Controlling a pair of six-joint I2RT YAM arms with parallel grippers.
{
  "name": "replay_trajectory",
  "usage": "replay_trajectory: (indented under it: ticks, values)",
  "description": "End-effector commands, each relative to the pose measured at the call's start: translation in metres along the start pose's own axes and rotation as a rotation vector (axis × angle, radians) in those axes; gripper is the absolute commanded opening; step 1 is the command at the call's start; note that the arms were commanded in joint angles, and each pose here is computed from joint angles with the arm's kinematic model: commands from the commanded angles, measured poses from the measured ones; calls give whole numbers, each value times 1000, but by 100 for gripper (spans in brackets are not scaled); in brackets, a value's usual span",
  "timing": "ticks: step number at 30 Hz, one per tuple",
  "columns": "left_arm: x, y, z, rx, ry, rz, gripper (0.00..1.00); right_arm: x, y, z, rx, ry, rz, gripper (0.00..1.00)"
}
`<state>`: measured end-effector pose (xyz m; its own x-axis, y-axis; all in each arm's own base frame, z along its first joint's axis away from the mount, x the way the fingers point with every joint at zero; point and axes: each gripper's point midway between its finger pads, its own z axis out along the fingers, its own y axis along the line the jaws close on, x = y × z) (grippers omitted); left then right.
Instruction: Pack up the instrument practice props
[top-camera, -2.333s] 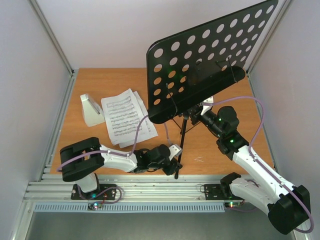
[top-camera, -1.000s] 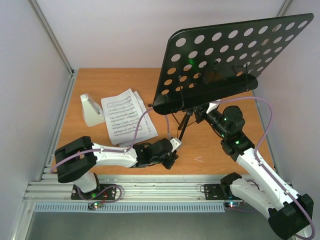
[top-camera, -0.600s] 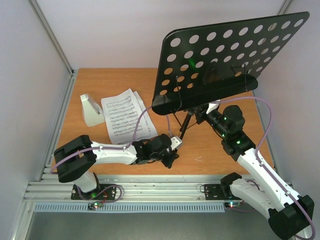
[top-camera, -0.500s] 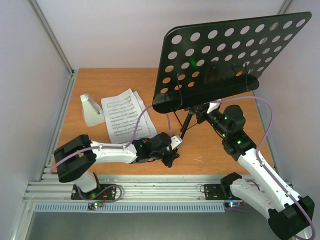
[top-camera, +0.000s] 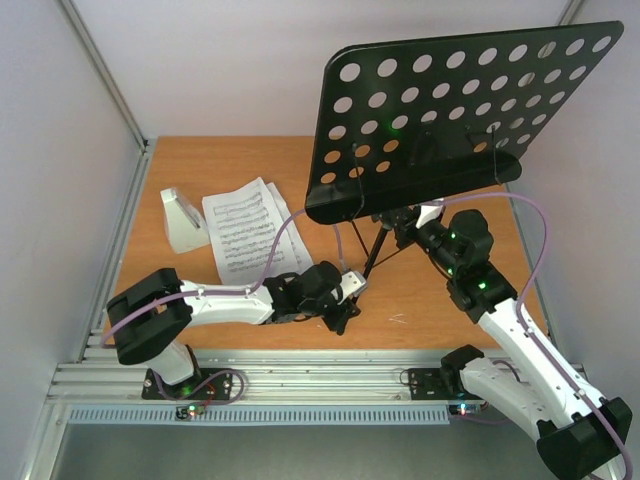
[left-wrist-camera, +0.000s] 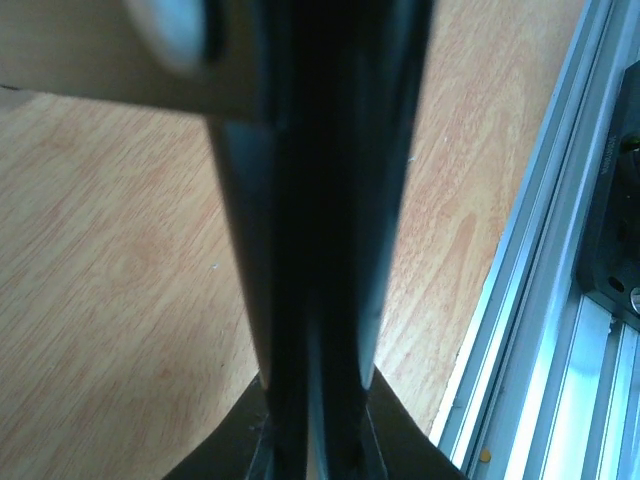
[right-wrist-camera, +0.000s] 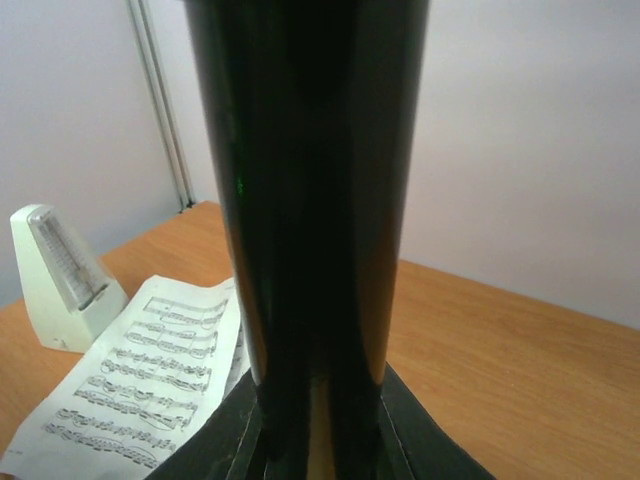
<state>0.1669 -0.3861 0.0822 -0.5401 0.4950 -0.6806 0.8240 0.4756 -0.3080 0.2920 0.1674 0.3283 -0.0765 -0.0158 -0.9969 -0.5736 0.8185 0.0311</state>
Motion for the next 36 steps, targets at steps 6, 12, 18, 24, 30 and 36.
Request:
replay_trajectory:
  ticks: [6,12,18,24,30,36]
  values:
    - [-120,-26,-47,94,-468,83,0,42,28,-6,-127,141,81,30]
    - [-112,-23,-44,81,-453,96,0,33,29,-12,-125,95,90,45]
    - [-108,-22,-42,84,-451,95,0,22,25,-21,-94,48,104,60]
    - [-105,-23,-42,101,-449,73,0,6,15,-39,-18,-2,130,75]
    - [-99,-23,-43,110,-447,76,0,-2,2,-42,51,-34,152,79]
    - [-93,-20,-41,100,-442,85,0,-21,8,-24,-11,-90,189,74]
